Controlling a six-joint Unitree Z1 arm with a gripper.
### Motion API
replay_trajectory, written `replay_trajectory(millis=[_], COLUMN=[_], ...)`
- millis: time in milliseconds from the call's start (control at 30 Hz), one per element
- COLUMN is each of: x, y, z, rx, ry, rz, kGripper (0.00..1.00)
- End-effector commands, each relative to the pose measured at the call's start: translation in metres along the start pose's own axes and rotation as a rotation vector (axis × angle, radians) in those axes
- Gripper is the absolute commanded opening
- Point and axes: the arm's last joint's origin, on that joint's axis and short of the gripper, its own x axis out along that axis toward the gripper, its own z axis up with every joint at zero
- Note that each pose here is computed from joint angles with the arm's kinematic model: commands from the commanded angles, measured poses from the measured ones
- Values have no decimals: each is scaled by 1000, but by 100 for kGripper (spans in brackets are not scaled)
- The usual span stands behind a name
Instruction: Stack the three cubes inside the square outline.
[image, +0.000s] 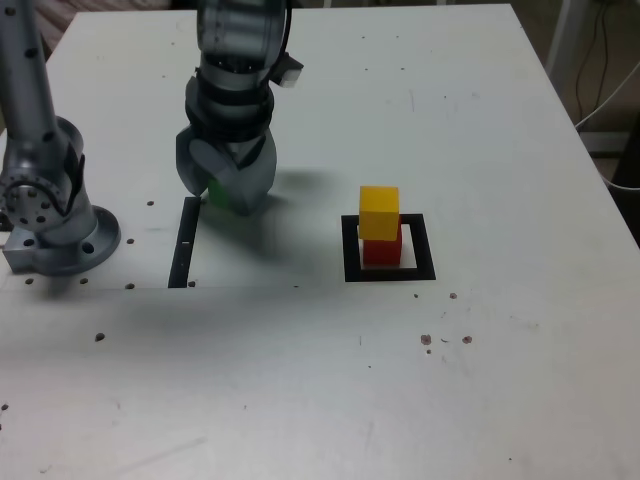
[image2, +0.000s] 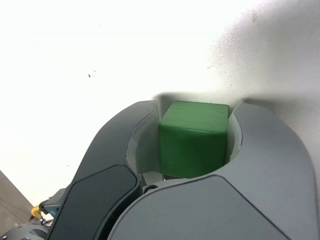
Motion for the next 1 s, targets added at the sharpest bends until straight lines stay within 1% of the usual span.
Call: replay_trajectory(millis=[0,133,267,333,433,533,633,700,833,967], x=[-5,-15,-33,-45,-67,-91,-109,-121,-143,-161], y=[0,3,7,7,7,7,9,11,15,16], z=[-2,-2,-1,1,4,6,10,14,24,36], rx=[-1,-2,1,0,-17,-58,-88,-104,-152,-193], ry=[-11,-28,-37,-41,-47,-41,-39,-49,-87,-114], rz=[11,19,1,-8,-11,-14,-19,-20,-24,-18], kGripper=[33,31,30,30,30,30,30,30,30,30])
